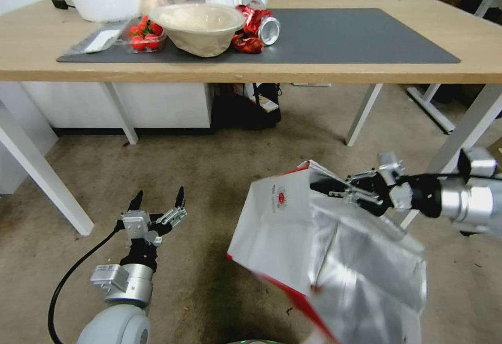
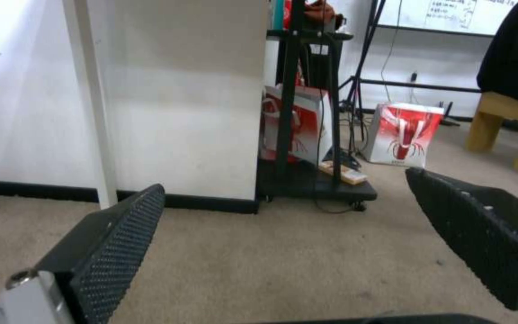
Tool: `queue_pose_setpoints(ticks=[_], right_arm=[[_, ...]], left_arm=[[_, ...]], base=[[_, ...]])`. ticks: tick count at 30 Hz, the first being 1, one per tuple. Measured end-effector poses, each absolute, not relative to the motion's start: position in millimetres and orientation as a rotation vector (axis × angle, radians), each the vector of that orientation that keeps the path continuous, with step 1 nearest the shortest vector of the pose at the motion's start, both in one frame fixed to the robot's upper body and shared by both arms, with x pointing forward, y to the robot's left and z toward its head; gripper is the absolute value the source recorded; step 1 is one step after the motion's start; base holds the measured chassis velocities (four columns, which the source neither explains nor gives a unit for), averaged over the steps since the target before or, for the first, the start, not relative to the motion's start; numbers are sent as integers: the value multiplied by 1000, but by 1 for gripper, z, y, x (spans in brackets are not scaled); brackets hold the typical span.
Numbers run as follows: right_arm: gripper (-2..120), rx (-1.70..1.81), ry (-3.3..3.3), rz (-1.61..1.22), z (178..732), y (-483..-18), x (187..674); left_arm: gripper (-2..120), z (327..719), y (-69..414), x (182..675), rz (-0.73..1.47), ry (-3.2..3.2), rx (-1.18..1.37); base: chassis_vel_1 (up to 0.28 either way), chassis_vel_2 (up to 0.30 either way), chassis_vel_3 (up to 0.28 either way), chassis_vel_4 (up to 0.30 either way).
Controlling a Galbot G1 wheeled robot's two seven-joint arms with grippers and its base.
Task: Pick up the food delivery bag from the floor and place it on the table.
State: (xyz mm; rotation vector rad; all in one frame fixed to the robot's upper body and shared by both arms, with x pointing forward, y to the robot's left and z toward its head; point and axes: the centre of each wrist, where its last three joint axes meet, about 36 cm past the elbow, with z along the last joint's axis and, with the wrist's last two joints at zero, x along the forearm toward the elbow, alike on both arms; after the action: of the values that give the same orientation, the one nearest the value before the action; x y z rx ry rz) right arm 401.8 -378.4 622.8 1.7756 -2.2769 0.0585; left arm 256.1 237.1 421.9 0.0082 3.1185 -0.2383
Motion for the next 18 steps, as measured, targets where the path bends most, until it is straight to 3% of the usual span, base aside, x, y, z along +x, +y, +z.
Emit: queue_pose_setpoints(ticks=[18], right_arm=[[0,1763,-2200,73,626,-375,401]], left_arm=[[100,424,240,258,-253,3102,35]], base=[[0,0,0,0]])
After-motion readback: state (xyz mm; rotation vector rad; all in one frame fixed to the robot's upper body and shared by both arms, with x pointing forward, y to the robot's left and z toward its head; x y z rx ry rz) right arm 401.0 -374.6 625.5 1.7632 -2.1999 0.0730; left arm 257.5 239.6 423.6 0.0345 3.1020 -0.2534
